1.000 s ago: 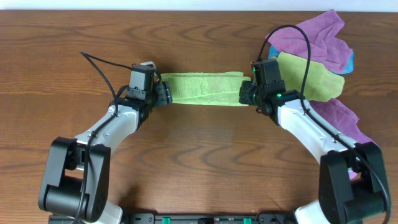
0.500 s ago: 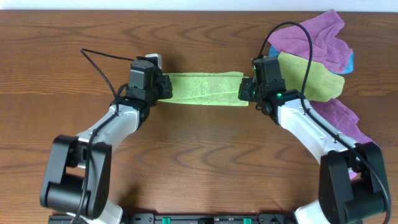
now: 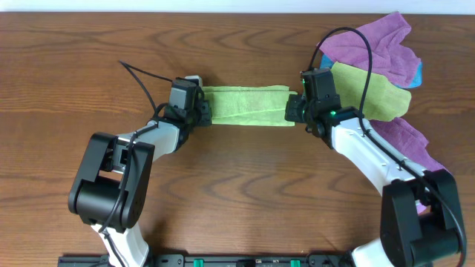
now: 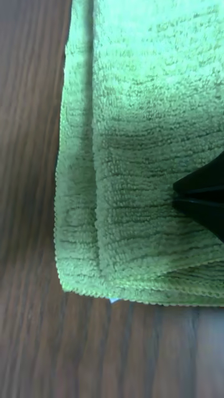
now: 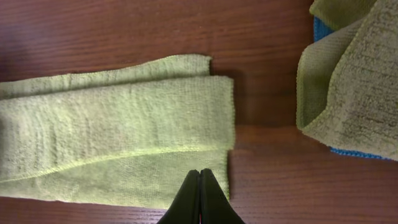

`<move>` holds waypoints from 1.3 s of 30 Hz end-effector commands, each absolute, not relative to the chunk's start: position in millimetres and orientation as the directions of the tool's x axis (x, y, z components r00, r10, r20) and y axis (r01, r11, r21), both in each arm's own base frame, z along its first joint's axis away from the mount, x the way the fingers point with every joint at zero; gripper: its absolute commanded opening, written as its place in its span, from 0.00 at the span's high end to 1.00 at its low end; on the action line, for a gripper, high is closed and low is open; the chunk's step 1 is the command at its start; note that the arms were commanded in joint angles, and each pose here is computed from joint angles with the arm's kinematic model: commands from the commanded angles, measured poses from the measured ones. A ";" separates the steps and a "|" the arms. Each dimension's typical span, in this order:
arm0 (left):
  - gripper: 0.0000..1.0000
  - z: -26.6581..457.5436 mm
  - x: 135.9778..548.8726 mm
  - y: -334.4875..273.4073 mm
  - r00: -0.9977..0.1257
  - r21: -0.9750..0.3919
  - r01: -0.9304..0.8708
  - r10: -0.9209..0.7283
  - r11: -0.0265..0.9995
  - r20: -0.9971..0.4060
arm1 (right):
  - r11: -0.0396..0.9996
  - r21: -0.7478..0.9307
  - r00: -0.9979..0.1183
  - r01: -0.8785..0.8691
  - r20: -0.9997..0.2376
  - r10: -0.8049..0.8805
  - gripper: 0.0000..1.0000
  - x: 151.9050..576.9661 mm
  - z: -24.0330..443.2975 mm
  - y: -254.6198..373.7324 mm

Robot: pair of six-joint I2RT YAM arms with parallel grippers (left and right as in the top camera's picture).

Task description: Fold the cloth

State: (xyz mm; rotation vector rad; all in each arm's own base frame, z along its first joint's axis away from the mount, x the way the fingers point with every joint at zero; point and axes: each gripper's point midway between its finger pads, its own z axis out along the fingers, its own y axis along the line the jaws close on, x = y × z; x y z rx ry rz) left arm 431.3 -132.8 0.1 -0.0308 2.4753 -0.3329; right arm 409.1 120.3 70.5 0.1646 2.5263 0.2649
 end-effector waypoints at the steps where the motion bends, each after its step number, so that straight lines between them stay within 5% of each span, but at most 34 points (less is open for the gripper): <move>1: 0.94 -22.8 418.3 -88.0 -0.827 -0.025 -0.038 -0.045 0.999 -0.560 | 0.970 0.231 -0.805 0.079 -0.558 0.198 0.99 415.4 78.5 117.6; 9: 0.94 -11.7 408.4 -69.0 -0.840 0.054 -0.077 -0.035 0.996 -0.542 | 0.956 0.292 -0.834 0.044 -0.516 0.196 0.94 417.0 59.5 133.9; 10: 0.95 -9.6 407.3 -67.1 -0.841 0.056 -0.076 -0.034 0.996 -0.539 | 0.948 0.317 -0.838 0.026 -0.511 0.194 0.86 418.1 58.0 139.8; 11: 0.94 -7.9 406.4 -65.6 -0.843 0.058 -0.079 -0.036 0.995 -0.537 | 0.940 0.342 -0.840 0.008 -0.507 0.192 0.64 419.3 57.0 145.8; 12: 0.94 -6.5 405.3 -65.0 -0.844 0.056 -0.079 -0.037 0.995 -0.534 | 0.934 0.358 -0.842 -0.003 -0.505 0.191 0.39 420.4 56.0 149.1; 13: 0.94 -5.1 403.9 -65.1 -0.847 0.050 -0.077 -0.039 0.996 -0.530 | 0.929 0.371 -0.845 -0.007 -0.499 0.193 0.01 421.1 54.3 149.9; 23: 0.94 -7.6 398.3 -76.2 -0.864 -0.004 -0.041 -0.037 0.999 -0.502 | 0.746 0.654 -0.901 -0.130 -0.391 0.186 0.01 422.5 48.8 159.4; 39: 0.94 -3.5 404.7 -88.4 -0.852 -0.066 -0.011 -0.044 0.998 -0.522 | 0.655 0.749 -0.967 -0.100 -0.228 0.114 0.07 394.9 -2.9 209.6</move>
